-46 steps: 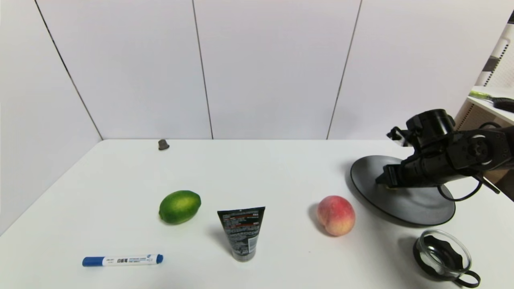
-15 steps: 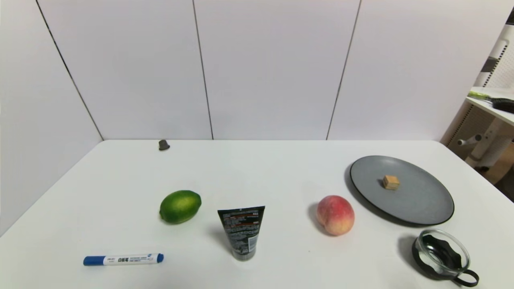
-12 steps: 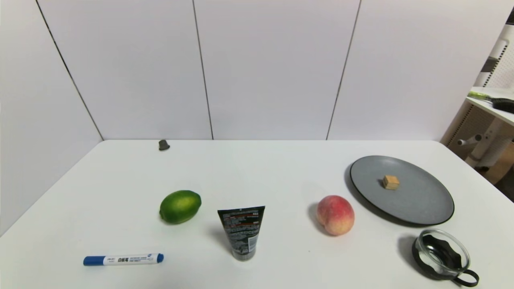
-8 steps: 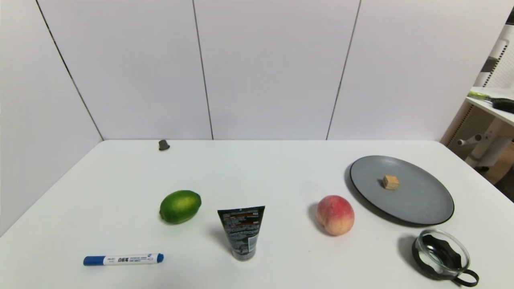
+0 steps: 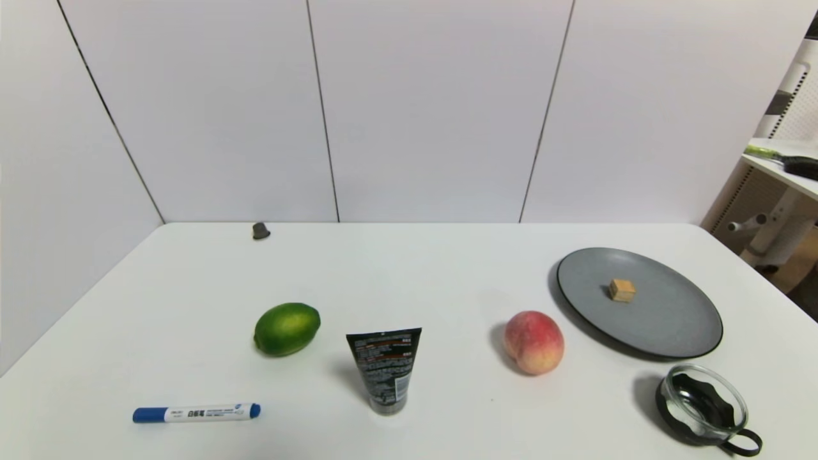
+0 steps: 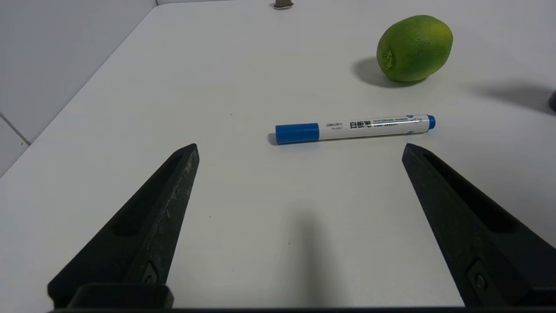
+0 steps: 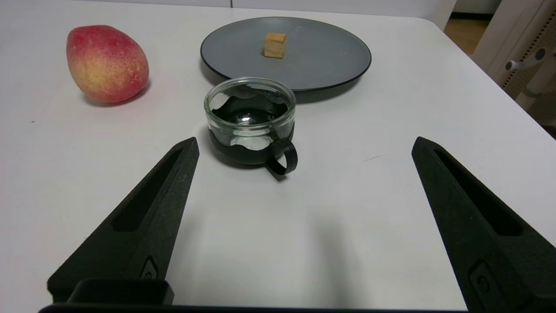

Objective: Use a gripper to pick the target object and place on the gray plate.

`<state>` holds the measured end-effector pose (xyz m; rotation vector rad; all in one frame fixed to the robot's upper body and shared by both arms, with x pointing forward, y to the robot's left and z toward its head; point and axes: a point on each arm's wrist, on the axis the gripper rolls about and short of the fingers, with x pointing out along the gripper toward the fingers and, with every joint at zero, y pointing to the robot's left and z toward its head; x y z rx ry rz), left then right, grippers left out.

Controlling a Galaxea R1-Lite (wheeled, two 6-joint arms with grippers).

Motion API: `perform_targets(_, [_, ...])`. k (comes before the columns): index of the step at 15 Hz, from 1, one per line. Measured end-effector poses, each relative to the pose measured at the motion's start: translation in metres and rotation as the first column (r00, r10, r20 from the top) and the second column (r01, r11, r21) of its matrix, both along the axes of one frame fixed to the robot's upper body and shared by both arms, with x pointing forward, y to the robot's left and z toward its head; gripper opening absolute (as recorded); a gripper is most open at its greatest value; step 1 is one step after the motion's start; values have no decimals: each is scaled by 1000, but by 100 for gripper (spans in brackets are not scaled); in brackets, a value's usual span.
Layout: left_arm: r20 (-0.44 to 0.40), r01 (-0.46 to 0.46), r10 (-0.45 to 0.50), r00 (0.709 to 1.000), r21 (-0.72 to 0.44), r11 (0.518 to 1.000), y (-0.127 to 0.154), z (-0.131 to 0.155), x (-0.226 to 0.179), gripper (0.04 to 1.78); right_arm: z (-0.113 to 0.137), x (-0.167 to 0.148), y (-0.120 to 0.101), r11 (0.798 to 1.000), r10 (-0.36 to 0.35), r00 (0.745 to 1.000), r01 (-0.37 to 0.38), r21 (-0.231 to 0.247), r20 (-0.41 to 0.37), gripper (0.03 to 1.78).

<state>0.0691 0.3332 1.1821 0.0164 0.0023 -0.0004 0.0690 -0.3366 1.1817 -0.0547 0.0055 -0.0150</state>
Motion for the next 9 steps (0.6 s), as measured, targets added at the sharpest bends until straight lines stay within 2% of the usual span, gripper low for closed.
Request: perform_targets(9, [0,0,0,1000,0,1000,0,0,0,169,0,0,0,1000,-2,1000,2,11,3,169])
